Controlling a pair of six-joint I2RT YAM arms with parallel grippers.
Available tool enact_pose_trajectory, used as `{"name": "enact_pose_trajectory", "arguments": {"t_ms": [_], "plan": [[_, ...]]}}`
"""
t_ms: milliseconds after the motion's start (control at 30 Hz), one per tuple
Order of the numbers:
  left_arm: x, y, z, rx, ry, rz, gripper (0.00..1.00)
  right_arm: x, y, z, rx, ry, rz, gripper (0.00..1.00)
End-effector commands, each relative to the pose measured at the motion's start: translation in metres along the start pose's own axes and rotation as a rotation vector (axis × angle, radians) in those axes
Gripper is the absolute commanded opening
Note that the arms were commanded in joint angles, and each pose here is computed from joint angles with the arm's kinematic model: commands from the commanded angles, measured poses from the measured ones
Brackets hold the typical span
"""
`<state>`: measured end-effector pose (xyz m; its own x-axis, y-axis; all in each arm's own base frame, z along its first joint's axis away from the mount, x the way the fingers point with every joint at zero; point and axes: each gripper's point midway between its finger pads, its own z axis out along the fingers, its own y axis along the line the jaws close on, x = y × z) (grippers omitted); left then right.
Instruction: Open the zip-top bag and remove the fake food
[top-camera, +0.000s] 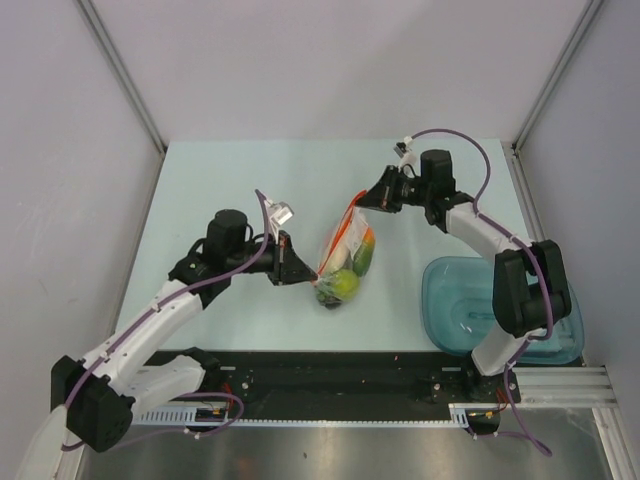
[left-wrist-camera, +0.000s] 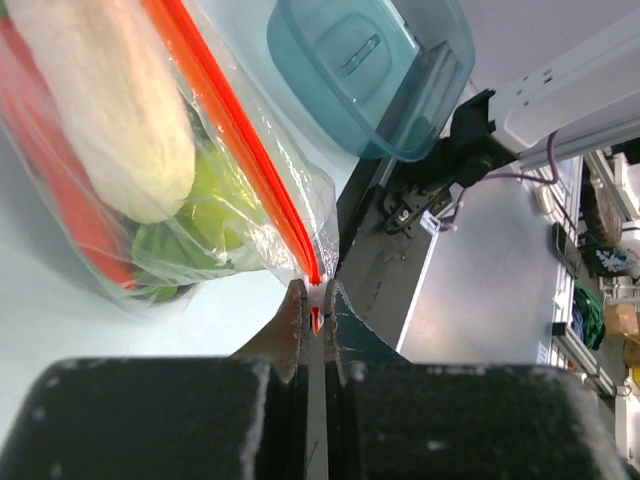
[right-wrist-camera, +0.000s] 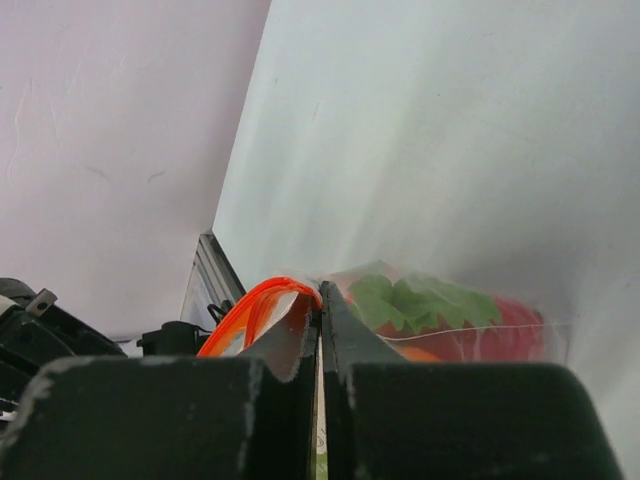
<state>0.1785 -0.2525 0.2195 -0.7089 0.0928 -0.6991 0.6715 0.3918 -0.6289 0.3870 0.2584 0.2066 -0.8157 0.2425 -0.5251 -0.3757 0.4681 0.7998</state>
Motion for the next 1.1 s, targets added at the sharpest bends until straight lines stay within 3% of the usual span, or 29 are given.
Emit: {"name": "enact_pose_trajectory", "arguments": {"t_ms": [0,67,100,200,300,433,567,633,800,1067], "plan": [[0.001,-0.015,0.003,0.071,0.014,-0.025,0.0,-0.037,0.004,-0.001,0.077,-0.049,-0.065,0.04],[-0.008,-0.014,0.007,0.069,0.004,-0.023,0.0,-0.026,-0.001,-0.006,0.138,0.007,-0.015,0.19],[-0.01,-0.013,0.009,0.067,0.006,-0.028,0.0,-0.03,0.001,-0.01,0.171,0.001,-0.017,0.35],[-0.019,-0.009,0.017,0.071,0.001,-0.05,0.0,-0.025,-0.004,-0.032,0.286,0.005,0.046,0.61],[-0.022,-0.008,0.021,0.081,-0.009,-0.045,0.0,-0.016,-0.018,-0.052,0.43,0.006,0.151,0.7],[-0.02,-0.007,0.023,0.077,0.016,-0.055,0.0,-0.002,-0.007,-0.069,0.472,0.011,0.237,0.71],[-0.017,-0.004,0.023,0.071,0.013,-0.042,0.0,-0.001,0.011,-0.065,0.452,-0.037,0.179,0.71],[-0.016,-0.005,0.024,0.084,0.015,-0.05,0.0,0.002,0.013,-0.063,0.44,-0.031,0.174,0.66],[-0.019,-0.008,0.025,0.095,0.01,-0.048,0.0,0.012,0.028,-0.045,0.362,0.003,0.156,0.37],[-0.018,-0.01,0.021,0.093,0.002,-0.044,0.0,0.02,0.032,-0.031,0.345,0.035,0.132,0.32]]}}
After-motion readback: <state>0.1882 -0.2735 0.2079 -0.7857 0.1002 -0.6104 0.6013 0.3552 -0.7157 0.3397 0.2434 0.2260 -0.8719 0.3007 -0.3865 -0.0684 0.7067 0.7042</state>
